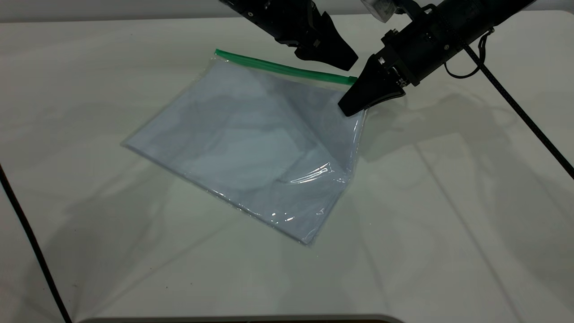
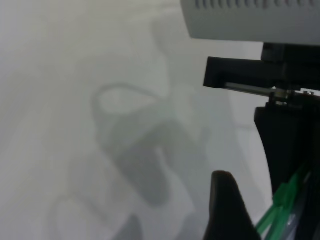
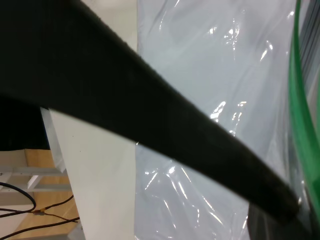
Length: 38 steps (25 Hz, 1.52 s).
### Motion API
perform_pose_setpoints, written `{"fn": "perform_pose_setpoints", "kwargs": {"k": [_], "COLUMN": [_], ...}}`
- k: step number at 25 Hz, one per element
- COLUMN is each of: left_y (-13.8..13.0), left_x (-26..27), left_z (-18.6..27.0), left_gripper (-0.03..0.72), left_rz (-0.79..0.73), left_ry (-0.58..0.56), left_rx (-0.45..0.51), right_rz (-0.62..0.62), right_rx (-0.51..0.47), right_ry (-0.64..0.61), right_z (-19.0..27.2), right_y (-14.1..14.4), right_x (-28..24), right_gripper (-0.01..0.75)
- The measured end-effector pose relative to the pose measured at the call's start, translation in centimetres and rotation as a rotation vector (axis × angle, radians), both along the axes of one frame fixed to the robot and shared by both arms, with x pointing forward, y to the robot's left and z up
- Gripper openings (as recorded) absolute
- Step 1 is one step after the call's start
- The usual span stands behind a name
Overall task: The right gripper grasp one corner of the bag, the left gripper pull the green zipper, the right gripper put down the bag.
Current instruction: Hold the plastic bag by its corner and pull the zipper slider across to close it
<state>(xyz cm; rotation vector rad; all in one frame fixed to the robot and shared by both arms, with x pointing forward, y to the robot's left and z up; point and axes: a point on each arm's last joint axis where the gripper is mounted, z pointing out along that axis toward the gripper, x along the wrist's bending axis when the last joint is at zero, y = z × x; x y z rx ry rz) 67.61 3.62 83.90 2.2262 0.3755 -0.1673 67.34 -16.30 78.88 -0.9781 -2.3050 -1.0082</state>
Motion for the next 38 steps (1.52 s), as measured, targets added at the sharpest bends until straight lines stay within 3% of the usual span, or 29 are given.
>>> {"fn": "perform_pose_setpoints", "kwargs": {"k": [8, 19, 32, 38], "left_y": [-0.2, -0.4, -1.0, -1.0], "left_x": [-0.4, -0.4, -0.6, -0.6], "left_z": [-1.2, -1.1, -2.0, -2.0], "left_gripper": [0.495, 0.371, 0.351, 0.222], "left_rz": [-0.008, 0.0, 0.013, 0.01], "left_ry": [0.049, 0.053, 0.048, 0.048], "left_rx": [-0.005, -0.017, -0.004, -0.004], "right_rz": [0.004, 0.004, 0.005, 0.004], "right_rx": [0.001, 0.0, 0.001, 0.0], "right_ry": [-0.005, -0.007, -0.007, -0.008], "right_z": [0.0, 0.0, 0.0, 0.0], "right_y": [0.0, 0.0, 0.0, 0.0], "right_x": [0.0, 0.0, 0.0, 0.0], "right_gripper": [0.035, 0.035, 0.035, 0.035]}}
